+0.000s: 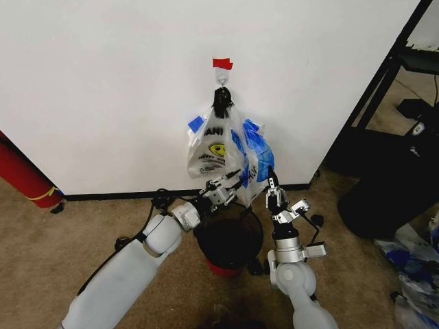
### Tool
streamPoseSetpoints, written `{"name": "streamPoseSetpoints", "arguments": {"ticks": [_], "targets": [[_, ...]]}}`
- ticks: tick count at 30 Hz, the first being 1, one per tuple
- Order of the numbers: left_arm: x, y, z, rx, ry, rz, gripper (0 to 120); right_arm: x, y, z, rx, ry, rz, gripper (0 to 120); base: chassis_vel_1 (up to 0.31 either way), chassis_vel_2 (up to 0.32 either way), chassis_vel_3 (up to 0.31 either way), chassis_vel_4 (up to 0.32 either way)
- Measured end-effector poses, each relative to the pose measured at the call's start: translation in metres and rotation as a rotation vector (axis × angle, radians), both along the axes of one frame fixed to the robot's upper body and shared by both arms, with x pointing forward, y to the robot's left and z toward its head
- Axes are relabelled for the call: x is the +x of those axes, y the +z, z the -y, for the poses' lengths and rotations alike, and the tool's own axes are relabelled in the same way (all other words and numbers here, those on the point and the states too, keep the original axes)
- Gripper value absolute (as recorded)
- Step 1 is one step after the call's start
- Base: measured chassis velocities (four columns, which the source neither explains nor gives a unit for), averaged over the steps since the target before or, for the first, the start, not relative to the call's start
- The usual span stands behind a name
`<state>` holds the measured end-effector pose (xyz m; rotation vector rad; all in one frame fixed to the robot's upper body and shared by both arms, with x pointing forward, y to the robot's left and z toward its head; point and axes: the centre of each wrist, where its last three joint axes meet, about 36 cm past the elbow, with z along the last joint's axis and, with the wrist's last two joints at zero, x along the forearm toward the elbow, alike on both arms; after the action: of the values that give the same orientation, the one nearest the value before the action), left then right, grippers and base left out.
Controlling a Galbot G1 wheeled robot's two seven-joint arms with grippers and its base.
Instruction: Pick up the garbage bag from the wall and place it over the trash bin.
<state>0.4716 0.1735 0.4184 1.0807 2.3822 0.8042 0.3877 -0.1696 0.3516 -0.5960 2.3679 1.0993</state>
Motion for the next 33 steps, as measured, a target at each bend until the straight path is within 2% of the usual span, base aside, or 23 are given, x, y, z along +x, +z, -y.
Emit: {"name": "streamPoseSetpoints", "arguments": {"ticks": [4, 5, 7, 8, 9, 14, 18, 24, 29, 31, 32, 33], "targets": [[0.0, 0.0, 0.0, 0.0, 0.001, -0.003, 22, -0.001, 0.0, 0.0, -0.003, 0.001, 0.0, 0, 0.0, 0.0, 0.0, 0.0], [0.0, 0.0, 0.0, 0.0, 0.003, -0.004, 30, -0.001, -0.001, -0.001, -0.006, 0.001, 0.0, 0, 0.0, 0.0, 0.0, 0.0], [0.001, 0.0, 0.0, 0.001, 0.005, -0.004, 35, -0.002, -0.001, -0.001, -0.008, 0.001, 0.0, 0, 0.0, 0.0, 0.0, 0.0], [0.001, 0.001, -0.001, 0.004, 0.007, -0.004, 41, -0.002, -0.002, -0.001, -0.012, 0.002, 0.0, 0, 0.0, 0.0, 0.0, 0.0], [0.001, 0.001, -0.001, 0.004, 0.007, -0.004, 41, -0.002, -0.002, -0.001, -0.012, 0.002, 0.0, 0, 0.0, 0.0, 0.0, 0.0], [0.008, -0.002, -0.001, 0.019, 0.009, -0.013, 66, -0.003, -0.003, -0.001, -0.021, 0.002, -0.001, 0, 0.0, 0.0, 0.0, 0.0], [0.01, -0.004, 0.001, 0.027, 0.001, -0.018, 75, -0.002, -0.003, -0.001, -0.023, 0.002, 0.002, 0, 0.0, 0.0, 0.0, 0.0], [0.015, -0.006, 0.001, 0.043, -0.002, -0.02, 64, -0.002, -0.001, -0.001, -0.027, 0.004, 0.01, 0, 0.0, 0.0, 0.0, 0.0], [0.017, -0.006, -0.002, 0.056, 0.009, -0.013, 40, -0.004, 0.0, -0.001, -0.037, 0.008, 0.02, 0, 0.0, 0.0, 0.0, 0.0], [0.017, -0.006, -0.002, 0.057, 0.01, -0.013, 39, -0.004, 0.0, 0.0, -0.038, 0.008, 0.02, 0, 0.0, 0.0, 0.0, 0.0], [0.017, -0.006, -0.003, 0.058, 0.014, -0.013, 32, -0.004, 0.001, 0.0, -0.04, 0.007, 0.023, 0, 0.0, 0.0, 0.0, 0.0], [0.018, -0.006, -0.003, 0.058, 0.014, -0.013, 30, -0.004, 0.001, 0.0, -0.04, 0.007, 0.024, 0, 0.0, 0.0, 0.0, 0.0]]}}
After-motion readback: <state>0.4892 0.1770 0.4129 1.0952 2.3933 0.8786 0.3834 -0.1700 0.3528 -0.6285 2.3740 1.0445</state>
